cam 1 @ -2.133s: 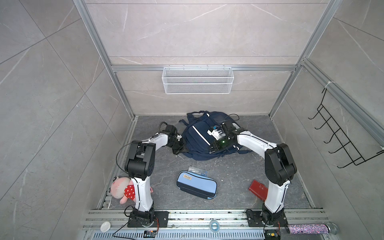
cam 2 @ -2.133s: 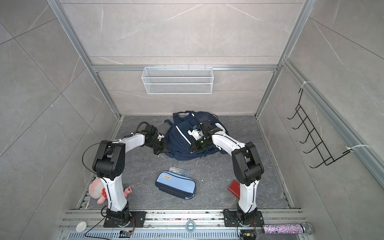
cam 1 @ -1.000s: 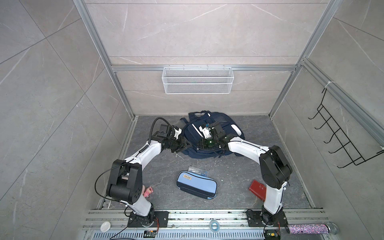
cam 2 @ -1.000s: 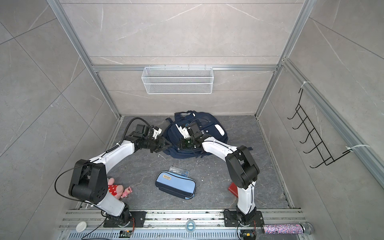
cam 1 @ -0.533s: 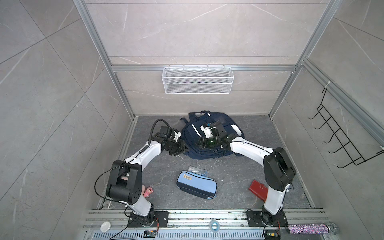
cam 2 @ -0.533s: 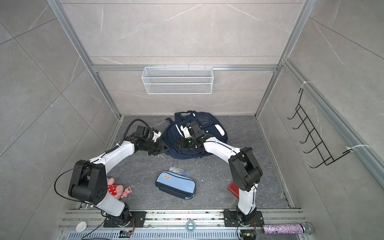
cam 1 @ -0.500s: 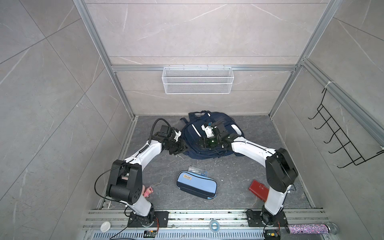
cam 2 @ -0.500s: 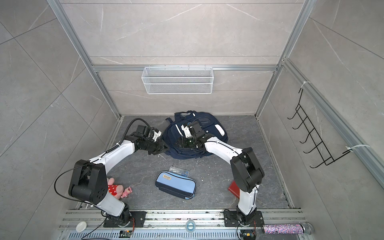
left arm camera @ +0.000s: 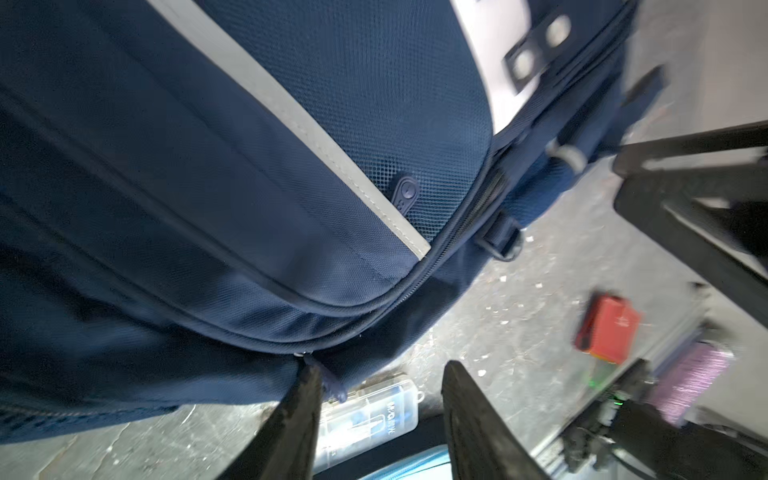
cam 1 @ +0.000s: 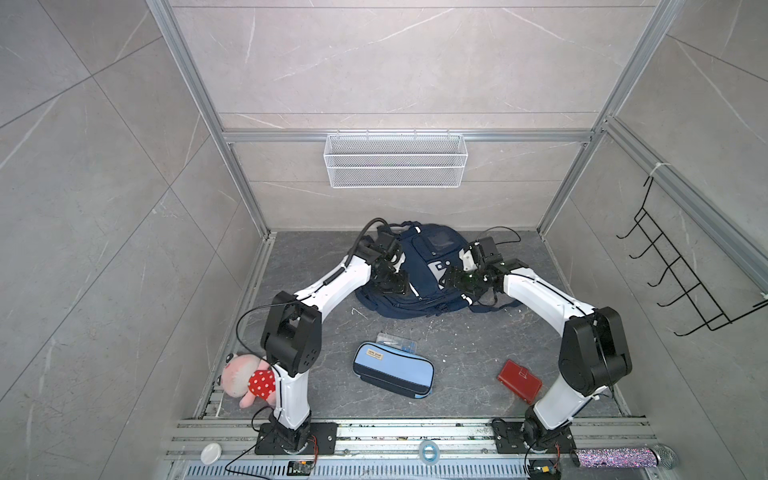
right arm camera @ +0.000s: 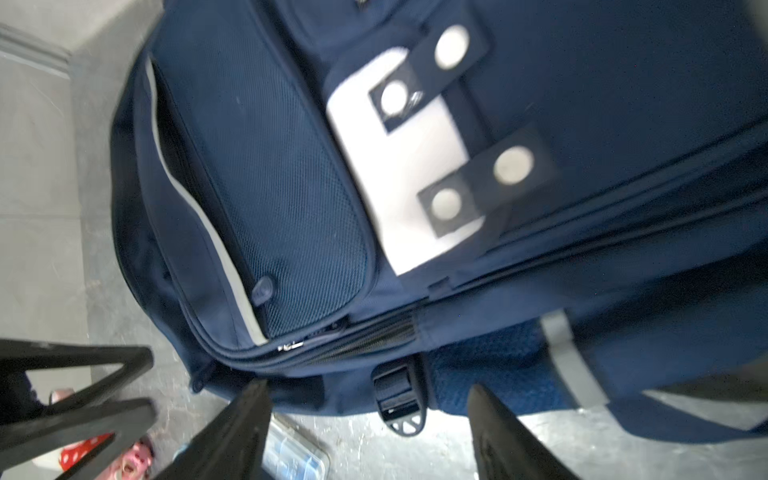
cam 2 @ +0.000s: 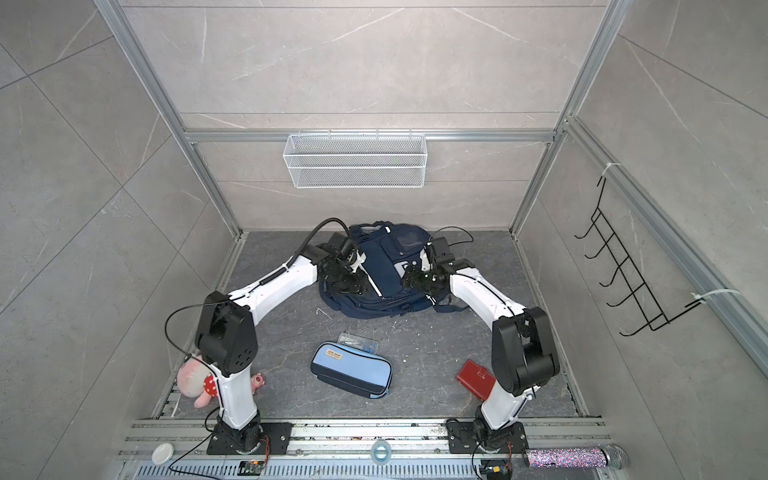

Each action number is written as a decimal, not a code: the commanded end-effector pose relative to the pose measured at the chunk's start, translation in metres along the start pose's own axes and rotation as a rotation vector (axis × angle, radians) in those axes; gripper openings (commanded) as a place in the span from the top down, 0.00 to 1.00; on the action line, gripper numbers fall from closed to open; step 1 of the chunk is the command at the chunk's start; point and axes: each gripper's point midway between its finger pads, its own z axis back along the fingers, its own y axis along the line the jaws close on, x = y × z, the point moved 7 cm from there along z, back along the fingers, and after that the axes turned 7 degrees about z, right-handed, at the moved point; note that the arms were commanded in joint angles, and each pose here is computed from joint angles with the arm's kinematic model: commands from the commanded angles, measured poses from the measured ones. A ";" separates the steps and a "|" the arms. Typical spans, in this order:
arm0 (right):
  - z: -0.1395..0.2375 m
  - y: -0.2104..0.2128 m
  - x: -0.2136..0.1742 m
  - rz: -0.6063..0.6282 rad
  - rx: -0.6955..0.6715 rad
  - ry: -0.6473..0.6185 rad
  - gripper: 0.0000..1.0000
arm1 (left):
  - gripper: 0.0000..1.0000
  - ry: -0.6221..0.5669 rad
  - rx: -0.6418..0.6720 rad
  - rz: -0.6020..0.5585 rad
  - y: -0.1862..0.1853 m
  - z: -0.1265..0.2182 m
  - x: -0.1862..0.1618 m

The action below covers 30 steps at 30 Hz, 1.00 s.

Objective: Pack the student bag

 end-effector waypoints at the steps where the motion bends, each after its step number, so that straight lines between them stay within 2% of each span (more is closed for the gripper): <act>1: -0.003 0.001 -0.003 0.016 -0.002 0.058 0.23 | 0.50 0.064 0.238 -0.075 0.006 0.000 -0.014; 8: -0.004 -0.006 0.002 0.013 -0.013 0.068 0.23 | 0.50 0.130 0.348 -0.136 0.003 -0.017 -0.025; 16: -0.004 -0.006 0.010 0.007 0.015 0.058 0.23 | 0.53 0.143 0.417 -0.131 0.010 -0.020 -0.028; 23: -0.004 -0.007 0.008 -0.003 0.013 0.052 0.23 | 0.60 0.154 0.379 -0.137 0.006 -0.030 -0.025; 28: -0.002 -0.008 0.005 -0.004 0.014 0.048 0.23 | 0.60 0.130 0.298 -0.108 -0.003 -0.028 -0.019; 30: -0.003 -0.010 0.002 -0.008 0.013 0.053 0.24 | 0.57 0.100 0.266 -0.091 -0.009 -0.020 -0.014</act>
